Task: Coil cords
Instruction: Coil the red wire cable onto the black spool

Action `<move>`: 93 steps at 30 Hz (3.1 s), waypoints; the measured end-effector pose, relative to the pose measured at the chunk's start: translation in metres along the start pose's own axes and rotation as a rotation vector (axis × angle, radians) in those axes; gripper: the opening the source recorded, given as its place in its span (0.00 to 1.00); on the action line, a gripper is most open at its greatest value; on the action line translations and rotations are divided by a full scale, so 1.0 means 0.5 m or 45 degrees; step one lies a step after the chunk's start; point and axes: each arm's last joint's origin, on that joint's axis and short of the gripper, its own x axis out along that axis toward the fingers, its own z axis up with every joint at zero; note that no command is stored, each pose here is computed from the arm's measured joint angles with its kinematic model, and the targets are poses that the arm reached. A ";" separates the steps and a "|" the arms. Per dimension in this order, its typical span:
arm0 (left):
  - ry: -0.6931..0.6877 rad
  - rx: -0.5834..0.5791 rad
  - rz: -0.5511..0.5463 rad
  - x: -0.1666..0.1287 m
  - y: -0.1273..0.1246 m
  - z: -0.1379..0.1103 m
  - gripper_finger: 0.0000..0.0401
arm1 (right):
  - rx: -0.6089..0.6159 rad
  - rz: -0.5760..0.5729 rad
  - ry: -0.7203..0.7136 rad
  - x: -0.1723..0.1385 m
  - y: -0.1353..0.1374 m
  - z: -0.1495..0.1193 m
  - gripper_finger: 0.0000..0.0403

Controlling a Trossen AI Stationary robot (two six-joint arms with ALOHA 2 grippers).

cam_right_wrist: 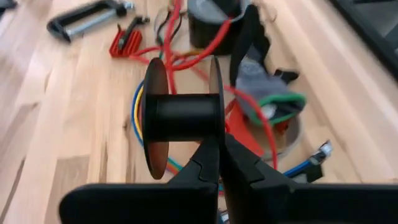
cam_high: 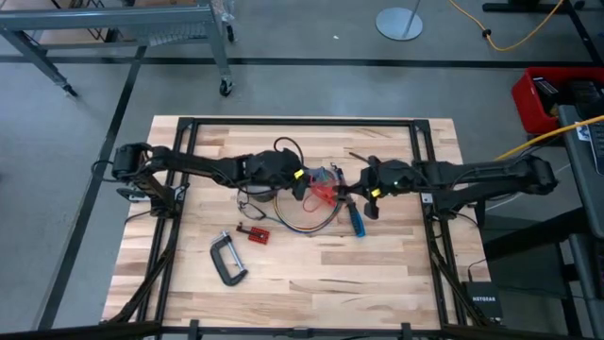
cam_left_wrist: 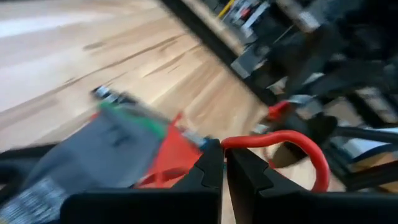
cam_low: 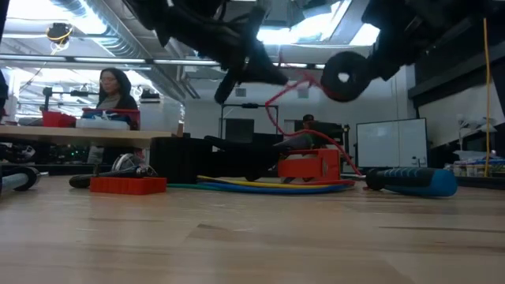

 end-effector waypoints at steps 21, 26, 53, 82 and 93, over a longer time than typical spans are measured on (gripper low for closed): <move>0.100 -0.238 -0.010 0.002 0.050 0.028 0.00 | 0.111 -0.132 0.028 0.078 0.000 -0.002 0.01; 0.149 -0.305 -0.050 0.002 0.056 0.032 0.00 | 0.218 -0.208 0.008 0.094 -0.002 -0.002 0.01; 0.278 -0.828 -0.264 -0.004 0.091 0.081 0.00 | 0.353 -0.382 -0.148 0.106 -0.009 0.013 0.01; 0.172 -0.848 -0.412 -0.003 0.026 0.070 0.00 | 0.325 -0.655 -0.326 0.144 -0.010 0.103 0.01; 0.231 -0.717 -0.461 -0.005 -0.009 0.042 0.00 | 0.350 -0.723 -0.414 0.123 -0.026 0.149 0.01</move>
